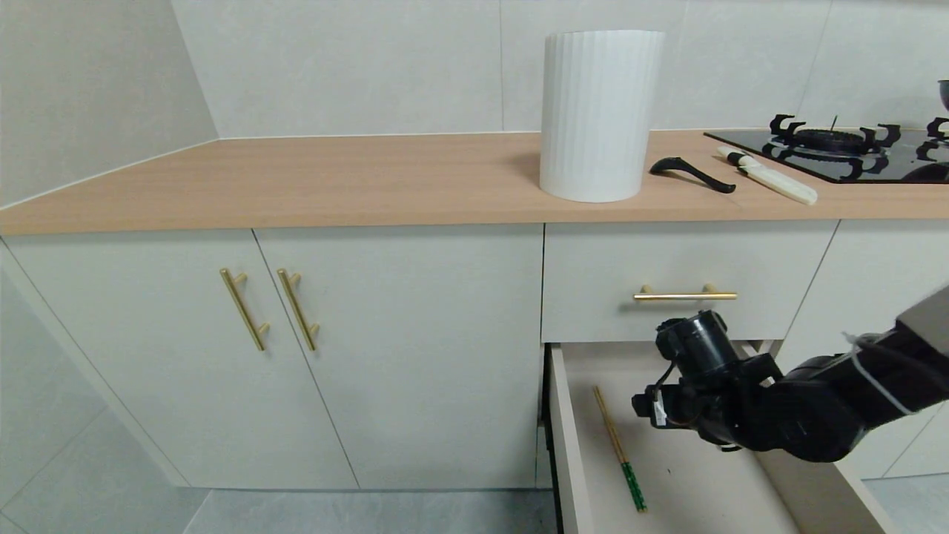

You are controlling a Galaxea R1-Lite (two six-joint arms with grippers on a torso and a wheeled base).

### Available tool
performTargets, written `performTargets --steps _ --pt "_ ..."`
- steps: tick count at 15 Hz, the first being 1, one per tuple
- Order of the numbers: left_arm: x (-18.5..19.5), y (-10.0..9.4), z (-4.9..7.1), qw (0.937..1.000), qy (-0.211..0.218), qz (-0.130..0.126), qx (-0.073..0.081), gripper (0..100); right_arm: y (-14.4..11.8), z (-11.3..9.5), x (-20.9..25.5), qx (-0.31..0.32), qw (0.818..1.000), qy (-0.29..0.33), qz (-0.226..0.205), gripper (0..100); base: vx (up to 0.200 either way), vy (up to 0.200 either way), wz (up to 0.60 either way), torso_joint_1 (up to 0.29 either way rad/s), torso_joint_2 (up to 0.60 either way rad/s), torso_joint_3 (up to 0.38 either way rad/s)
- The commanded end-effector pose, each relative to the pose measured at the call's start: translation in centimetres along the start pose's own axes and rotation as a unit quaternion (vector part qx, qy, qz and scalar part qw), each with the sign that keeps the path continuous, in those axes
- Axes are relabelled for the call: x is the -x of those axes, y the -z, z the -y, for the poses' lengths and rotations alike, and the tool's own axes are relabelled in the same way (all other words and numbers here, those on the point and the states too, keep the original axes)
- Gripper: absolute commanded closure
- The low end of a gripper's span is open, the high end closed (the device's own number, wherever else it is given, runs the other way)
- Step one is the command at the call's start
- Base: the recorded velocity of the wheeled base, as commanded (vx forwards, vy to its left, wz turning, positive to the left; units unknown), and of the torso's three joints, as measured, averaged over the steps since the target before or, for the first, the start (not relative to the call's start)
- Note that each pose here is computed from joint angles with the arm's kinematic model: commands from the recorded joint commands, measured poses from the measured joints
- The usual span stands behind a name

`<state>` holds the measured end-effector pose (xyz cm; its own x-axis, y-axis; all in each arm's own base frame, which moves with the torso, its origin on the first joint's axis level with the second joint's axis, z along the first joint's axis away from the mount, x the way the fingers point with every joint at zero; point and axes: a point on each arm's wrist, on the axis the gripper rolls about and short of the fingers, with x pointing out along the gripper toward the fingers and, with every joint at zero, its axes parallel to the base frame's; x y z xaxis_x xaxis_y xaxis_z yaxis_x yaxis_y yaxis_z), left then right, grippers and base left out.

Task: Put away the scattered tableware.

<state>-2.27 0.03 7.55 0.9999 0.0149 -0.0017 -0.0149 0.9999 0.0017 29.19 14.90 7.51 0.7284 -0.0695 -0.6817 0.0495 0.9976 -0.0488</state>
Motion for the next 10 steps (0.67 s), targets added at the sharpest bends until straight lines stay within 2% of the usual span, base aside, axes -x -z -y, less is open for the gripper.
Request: performTargets --steps 1,10 --pt "0.0 0.0 0.0 1.0000 0.000 0.000 0.000 0 -2.3 1.5 4.0 -0.019 0.998 -0.016 0.057 0 0.000 0.000 0.00 0.000 0.00 0.000" --pt "0.0 0.0 0.0 1.0000 0.000 0.000 0.000 0 -4.7 4.5 9.8 -0.031 0.989 -0.027 0.143 0 0.000 0.000 0.00 0.000 0.00 0.000"
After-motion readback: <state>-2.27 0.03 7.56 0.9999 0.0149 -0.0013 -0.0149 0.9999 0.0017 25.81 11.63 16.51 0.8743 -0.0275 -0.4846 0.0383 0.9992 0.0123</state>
